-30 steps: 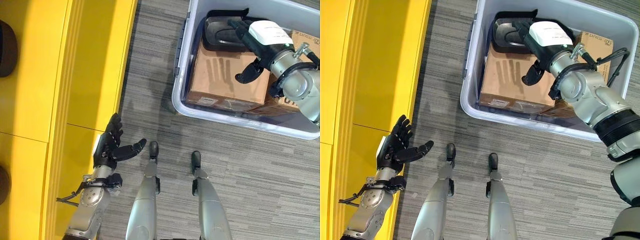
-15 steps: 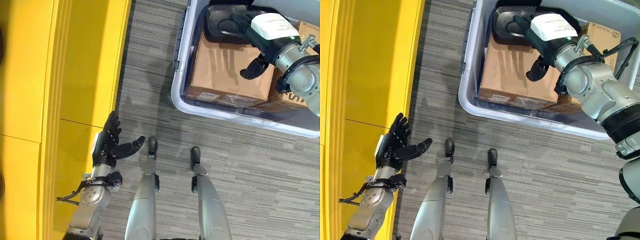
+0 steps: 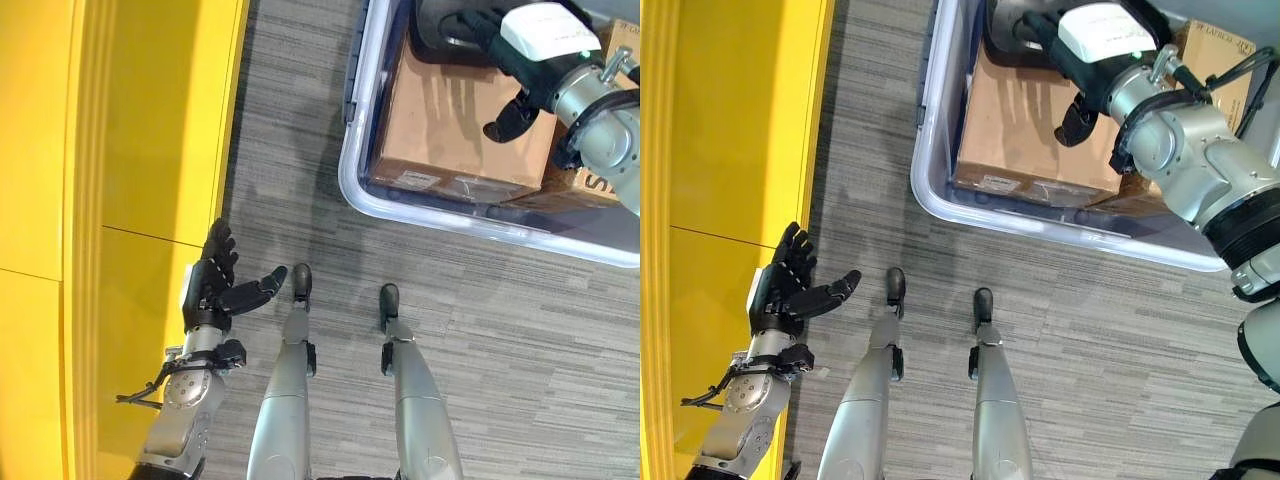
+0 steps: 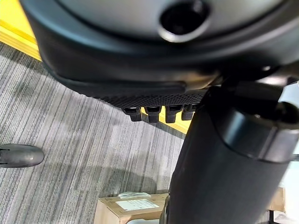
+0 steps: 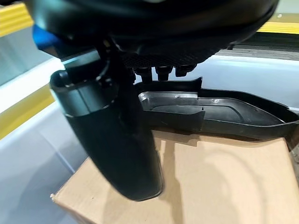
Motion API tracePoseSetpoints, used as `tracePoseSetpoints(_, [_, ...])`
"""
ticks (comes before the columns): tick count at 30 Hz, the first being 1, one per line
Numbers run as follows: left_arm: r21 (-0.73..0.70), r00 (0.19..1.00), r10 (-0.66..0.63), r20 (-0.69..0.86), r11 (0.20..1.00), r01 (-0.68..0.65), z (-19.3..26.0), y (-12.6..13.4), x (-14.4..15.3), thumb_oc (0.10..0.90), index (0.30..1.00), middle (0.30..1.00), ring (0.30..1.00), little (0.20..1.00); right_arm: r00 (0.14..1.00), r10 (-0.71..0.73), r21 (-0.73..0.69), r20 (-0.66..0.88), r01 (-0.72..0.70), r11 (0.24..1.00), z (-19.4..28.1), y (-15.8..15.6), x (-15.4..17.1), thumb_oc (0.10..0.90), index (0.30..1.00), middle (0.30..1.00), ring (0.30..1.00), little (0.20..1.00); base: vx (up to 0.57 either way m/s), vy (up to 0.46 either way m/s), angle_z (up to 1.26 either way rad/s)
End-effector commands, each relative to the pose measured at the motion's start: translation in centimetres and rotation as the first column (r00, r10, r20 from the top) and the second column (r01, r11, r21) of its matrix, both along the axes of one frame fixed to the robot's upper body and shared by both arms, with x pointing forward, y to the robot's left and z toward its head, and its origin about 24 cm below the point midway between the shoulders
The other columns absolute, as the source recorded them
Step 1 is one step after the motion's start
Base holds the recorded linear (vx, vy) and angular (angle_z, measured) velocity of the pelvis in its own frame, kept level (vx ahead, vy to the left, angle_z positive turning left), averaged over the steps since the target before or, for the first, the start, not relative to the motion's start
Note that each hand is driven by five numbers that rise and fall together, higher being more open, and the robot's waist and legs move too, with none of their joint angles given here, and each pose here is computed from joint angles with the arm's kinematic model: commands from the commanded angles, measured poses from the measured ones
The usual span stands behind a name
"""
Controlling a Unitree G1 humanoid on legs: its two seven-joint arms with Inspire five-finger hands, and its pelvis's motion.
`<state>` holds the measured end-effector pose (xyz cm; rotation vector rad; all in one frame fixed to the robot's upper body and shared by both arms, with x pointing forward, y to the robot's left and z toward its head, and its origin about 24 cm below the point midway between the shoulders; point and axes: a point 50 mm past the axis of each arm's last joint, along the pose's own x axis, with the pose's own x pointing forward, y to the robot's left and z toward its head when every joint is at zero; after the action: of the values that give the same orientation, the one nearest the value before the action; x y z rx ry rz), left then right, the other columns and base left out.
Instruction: Move parts from the plastic box to the shelf.
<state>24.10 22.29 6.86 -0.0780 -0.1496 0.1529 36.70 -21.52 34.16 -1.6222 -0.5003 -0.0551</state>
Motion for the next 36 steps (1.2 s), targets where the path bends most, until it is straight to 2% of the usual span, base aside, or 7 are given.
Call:
tracePoseSetpoints(1, [0.047,0.981,0.059,0.183,0.997,-0.068,3.2,1.6,-0.6,0.900,1.000,1.000,1.000,1.000,0.962,-0.025,0.002,0.272,0.026,1.000,7.2,-0.5,-2.6,0.900,1.000,1.000,1.000,1.000,0.00,0.000,0.00])
tracePoseSetpoints(24, [0.026,0.968,0.120,0.220,0.991,-0.129,3.7,2.5,-0.9,0.900,1.000,1.000,1.000,1.000,0.921,-0.123,0.065,0.369,0.106,0.992,10.2,-2.2,-3.0,0.900,1.000,1.000,1.000,1.000,0.00,-0.005,0.01])
tracePoseSetpoints(36, [0.011,0.962,0.138,0.237,0.989,-0.145,3.9,2.6,-1.4,0.900,1.000,1.000,1.000,1.000,0.912,-0.196,0.070,0.359,0.184,0.981,10.7,-3.8,-3.0,0.900,1.000,1.000,1.000,1.000,0.01,-0.018,0.04])
